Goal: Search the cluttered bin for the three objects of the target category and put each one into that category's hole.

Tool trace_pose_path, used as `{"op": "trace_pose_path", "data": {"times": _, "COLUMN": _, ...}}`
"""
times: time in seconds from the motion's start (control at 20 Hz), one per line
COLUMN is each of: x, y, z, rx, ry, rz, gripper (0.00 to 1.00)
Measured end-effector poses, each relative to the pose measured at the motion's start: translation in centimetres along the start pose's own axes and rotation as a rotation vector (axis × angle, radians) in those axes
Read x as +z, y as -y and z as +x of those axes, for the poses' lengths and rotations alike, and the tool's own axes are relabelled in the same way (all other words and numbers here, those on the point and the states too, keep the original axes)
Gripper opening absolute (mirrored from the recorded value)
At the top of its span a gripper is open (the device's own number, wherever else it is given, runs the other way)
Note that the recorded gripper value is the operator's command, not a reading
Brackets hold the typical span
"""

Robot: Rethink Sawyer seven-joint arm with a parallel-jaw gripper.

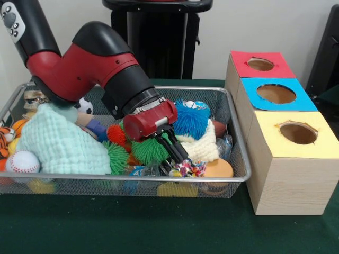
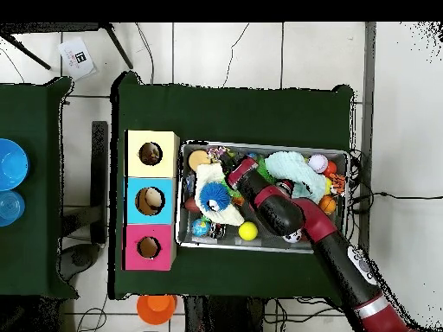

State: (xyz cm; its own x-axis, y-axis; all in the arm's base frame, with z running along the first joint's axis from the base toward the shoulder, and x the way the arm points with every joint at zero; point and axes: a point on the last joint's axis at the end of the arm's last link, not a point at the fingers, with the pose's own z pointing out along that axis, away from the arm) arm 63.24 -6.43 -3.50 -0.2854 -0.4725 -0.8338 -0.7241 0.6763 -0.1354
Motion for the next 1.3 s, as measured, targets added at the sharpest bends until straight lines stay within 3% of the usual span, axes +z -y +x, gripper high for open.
{"op": "trace_pose_path", "data": {"times": 0.25, "x": 1.0, "y": -0.8, "z": -0.8, "rx": -0.059, "ry": -0.016, "rz": -0.018, "gripper": 0.00}}
{"op": "trace_pose_path", "data": {"times": 0.3, "x": 1.8, "y": -1.5, "z": -1.4, "rx": -0.106, "ry": -0.033, "rz": -0.036, "gripper": 1.00}}
{"op": "trace_pose_path", "data": {"times": 0.95, "x": 2.5, "y": -2.0, "z": -2.3, "rx": -0.176, "ry": -0.062, "rz": -0.058, "gripper": 1.00}}
{"op": "trace_pose_path", "data": {"times": 1.15, "x": 2.4, "y": -1.8, "z": -1.6, "rx": -0.189, "ry": -0.089, "rz": -0.060, "gripper": 1.00}}
{"op": "trace_pose_path", "data": {"times": 1.3, "x": 2.9, "y": -1.9, "z": -0.5, "rx": -0.226, "ry": -0.146, "rz": -0.073, "gripper": 1.00}}
